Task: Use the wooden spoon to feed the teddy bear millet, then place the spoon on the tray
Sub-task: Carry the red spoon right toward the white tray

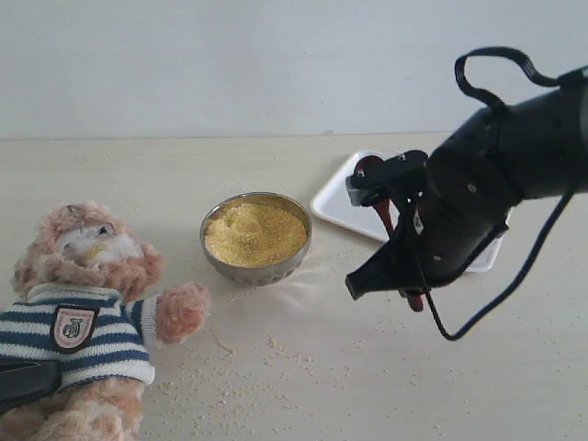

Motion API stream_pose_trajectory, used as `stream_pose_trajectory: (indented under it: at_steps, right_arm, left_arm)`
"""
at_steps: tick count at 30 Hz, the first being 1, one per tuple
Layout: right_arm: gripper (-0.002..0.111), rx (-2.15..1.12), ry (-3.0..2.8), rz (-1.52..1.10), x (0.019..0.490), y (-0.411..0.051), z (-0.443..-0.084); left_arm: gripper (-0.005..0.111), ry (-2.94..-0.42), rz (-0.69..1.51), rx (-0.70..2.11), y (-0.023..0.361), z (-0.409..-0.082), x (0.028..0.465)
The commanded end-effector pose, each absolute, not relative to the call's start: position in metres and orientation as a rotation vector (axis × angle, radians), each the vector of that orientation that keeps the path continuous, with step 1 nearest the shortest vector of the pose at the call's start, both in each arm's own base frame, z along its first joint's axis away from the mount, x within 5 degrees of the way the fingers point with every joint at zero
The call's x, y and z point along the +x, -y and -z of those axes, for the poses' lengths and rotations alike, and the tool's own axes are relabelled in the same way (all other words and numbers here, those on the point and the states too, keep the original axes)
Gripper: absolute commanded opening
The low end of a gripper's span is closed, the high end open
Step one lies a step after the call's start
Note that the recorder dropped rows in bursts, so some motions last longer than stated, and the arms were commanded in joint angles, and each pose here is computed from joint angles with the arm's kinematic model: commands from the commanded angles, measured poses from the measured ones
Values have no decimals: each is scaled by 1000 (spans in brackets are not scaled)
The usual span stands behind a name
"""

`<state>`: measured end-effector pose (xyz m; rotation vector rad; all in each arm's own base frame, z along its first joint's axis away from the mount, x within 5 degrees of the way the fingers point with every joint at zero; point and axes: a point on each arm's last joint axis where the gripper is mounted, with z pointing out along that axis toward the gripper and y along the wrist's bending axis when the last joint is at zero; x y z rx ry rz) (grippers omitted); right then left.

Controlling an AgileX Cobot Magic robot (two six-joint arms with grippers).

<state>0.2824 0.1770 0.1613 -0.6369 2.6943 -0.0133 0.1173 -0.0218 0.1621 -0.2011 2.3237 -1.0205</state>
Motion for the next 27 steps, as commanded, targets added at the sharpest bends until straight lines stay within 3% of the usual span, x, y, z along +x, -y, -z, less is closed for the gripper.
stream_pose_trajectory:
  at_steps: [1, 15, 27]
  right_arm:
    - [0, -628, -2721, -1, 274, -170, -141]
    - [0, -647, -2728, -17, 278, -174, -120]
    - [0, -640, -2682, -37, 278, -174, -135]
  left_arm:
    - [5, -2293, 1042, -201, 23, -165, 118]
    - [5, -2293, 1042, -201, 23, -165, 118]
    - [5, -2293, 1042, -201, 23, -165, 118]
